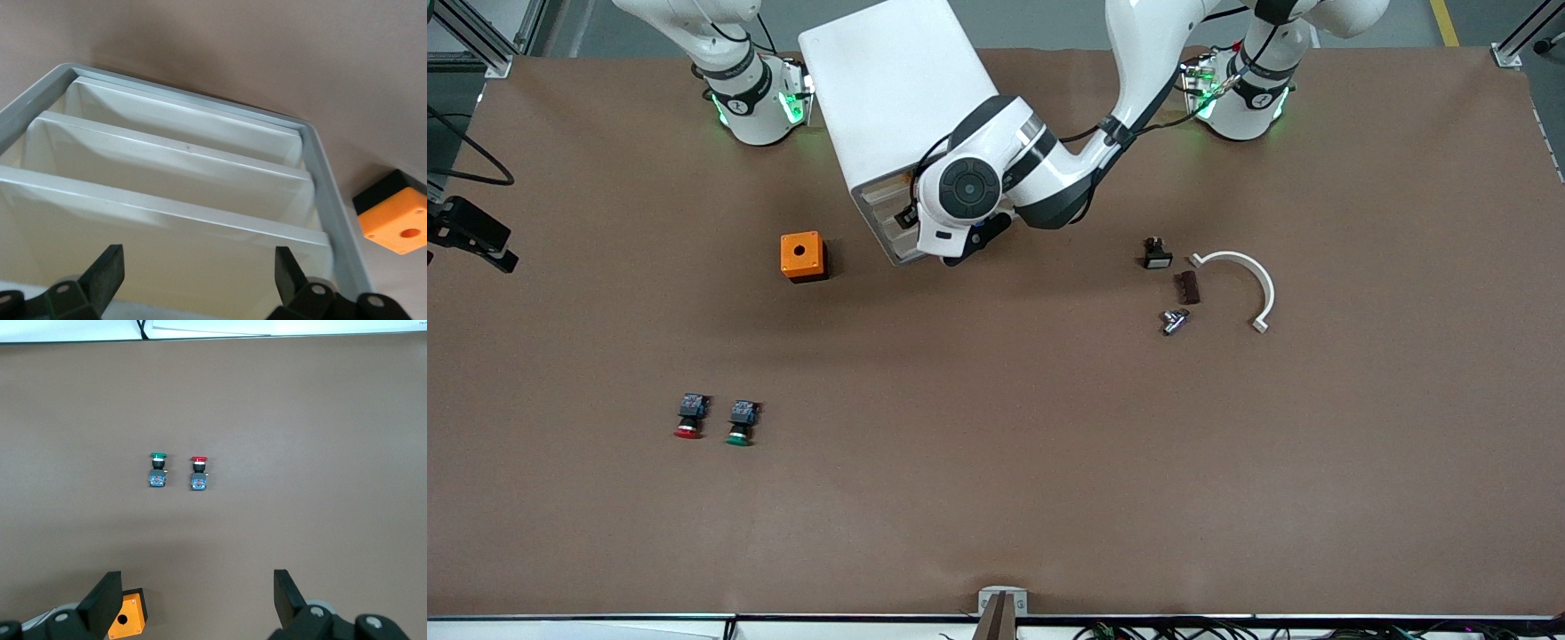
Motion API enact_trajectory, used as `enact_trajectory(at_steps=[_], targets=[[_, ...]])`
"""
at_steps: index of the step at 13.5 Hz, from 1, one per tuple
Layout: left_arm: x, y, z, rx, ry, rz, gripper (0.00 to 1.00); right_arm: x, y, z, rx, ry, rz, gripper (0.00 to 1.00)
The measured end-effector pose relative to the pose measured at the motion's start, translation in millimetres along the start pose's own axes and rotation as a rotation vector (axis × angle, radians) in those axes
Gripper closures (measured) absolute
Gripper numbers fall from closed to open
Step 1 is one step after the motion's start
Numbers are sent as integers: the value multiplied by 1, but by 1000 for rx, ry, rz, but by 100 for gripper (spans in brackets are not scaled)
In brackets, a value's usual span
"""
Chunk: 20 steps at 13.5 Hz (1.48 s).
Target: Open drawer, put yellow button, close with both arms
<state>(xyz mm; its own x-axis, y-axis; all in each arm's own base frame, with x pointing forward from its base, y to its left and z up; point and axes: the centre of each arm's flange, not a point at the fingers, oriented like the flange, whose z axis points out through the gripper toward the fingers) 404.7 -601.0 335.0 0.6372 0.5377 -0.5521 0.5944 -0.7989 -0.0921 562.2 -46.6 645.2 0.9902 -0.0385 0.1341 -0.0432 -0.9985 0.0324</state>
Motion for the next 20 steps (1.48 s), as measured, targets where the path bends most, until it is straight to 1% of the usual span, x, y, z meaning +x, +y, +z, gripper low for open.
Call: enact_trajectory(at_steps=[2,3,5,7,8,9,10,11,14,15,17,20], targets=[[10,2,-19,-32,7,-10,0,0,0,0,0,0,0,0],[20,2,-34,-49,33,-12,0,0,0,0,0,0,0,0],[44,-3,-70,-80,127,-7,0,0,0,0,0,0,0,0],[60,-11,-110,-93,260,55,0,0,0,0,0,0,0,0],[65,-17,-130,-94,306,87,0,0,0,0,0,0,0,0],[71,-24,-151,-97,333,116,0,0,0,0,0,0,0,0],[77,-34,-175,-93,349,159,0,0,0,0,0,0,0,0],[84,-48,-198,-61,352,216,0,0,0,0,0,0,0,0],[101,-107,-257,105,358,369,0,0,0,0,0,0,0,0],[107,-124,-275,139,356,405,0,0,0,0,0,0,1,0],[126,-155,-310,154,349,468,0,0,0,0,1,0,0,0],[158,-213,-360,137,355,545,0,0,0,0,1,0,1,0]])
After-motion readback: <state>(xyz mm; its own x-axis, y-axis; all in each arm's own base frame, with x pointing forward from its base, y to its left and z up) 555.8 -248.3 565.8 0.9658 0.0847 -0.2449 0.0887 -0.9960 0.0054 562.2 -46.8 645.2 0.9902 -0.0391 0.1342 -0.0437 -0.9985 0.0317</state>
